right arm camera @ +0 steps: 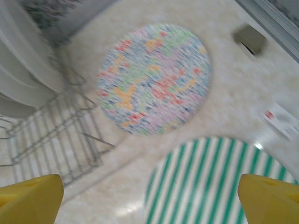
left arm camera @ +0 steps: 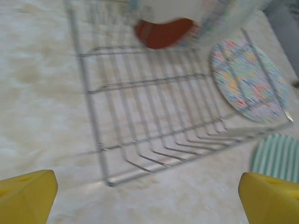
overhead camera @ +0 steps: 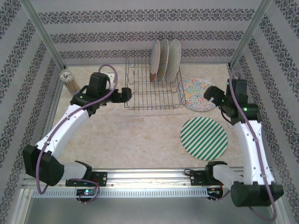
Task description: Load the plates into the dish rack
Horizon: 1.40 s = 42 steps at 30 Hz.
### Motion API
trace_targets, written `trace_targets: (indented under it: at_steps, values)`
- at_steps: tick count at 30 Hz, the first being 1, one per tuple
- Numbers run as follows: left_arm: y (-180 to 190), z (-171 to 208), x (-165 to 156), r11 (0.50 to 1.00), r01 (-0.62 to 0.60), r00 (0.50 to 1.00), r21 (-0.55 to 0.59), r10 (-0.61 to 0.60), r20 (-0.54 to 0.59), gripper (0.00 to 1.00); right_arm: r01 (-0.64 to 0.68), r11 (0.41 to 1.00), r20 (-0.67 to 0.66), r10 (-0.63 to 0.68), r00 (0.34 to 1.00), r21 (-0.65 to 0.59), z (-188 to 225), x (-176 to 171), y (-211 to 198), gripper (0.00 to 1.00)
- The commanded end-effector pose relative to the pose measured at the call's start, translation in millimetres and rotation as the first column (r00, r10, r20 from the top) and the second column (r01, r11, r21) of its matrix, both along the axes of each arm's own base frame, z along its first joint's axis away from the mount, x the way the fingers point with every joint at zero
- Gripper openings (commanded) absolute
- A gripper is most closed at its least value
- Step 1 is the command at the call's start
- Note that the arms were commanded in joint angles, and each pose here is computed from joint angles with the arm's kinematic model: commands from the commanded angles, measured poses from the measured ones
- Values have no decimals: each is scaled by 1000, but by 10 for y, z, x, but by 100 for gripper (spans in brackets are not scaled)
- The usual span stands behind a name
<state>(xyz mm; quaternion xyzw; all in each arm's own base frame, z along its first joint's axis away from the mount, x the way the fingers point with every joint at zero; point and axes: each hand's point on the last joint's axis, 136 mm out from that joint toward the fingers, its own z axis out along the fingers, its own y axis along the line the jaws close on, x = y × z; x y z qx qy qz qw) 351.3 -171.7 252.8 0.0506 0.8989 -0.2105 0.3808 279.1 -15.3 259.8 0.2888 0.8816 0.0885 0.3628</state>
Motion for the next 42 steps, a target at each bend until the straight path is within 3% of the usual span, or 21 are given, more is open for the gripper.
trace_targets:
  at_steps: [1,10,16,24,28,42]
  values:
    - [-320,303,-222,999,30,998,-44,-28,52,100,65,996,-88,-60,994,62,-303,-273,-65,96]
    - [-1155,98,-626,973,104,994,-208,-105,6,100,254,958,-211,-224,951,129,-876,-568,-234,96]
    - [-1786,-354,-868,977,150,988,-154,-155,-17,100,417,907,-214,-398,892,50,-1139,-739,-493,93]
    - [-2413,-869,-918,970,185,978,-159,-198,-69,100,400,916,-254,-383,888,18,-1427,-659,-572,93]
    - [-2613,-1127,-899,968,202,969,-147,-219,-111,100,415,907,-261,-386,885,64,-1531,-620,-551,93]
    - [-2895,-1457,-871,954,287,944,-84,-297,-145,100,382,909,-322,-317,892,165,-1965,-513,-402,93]
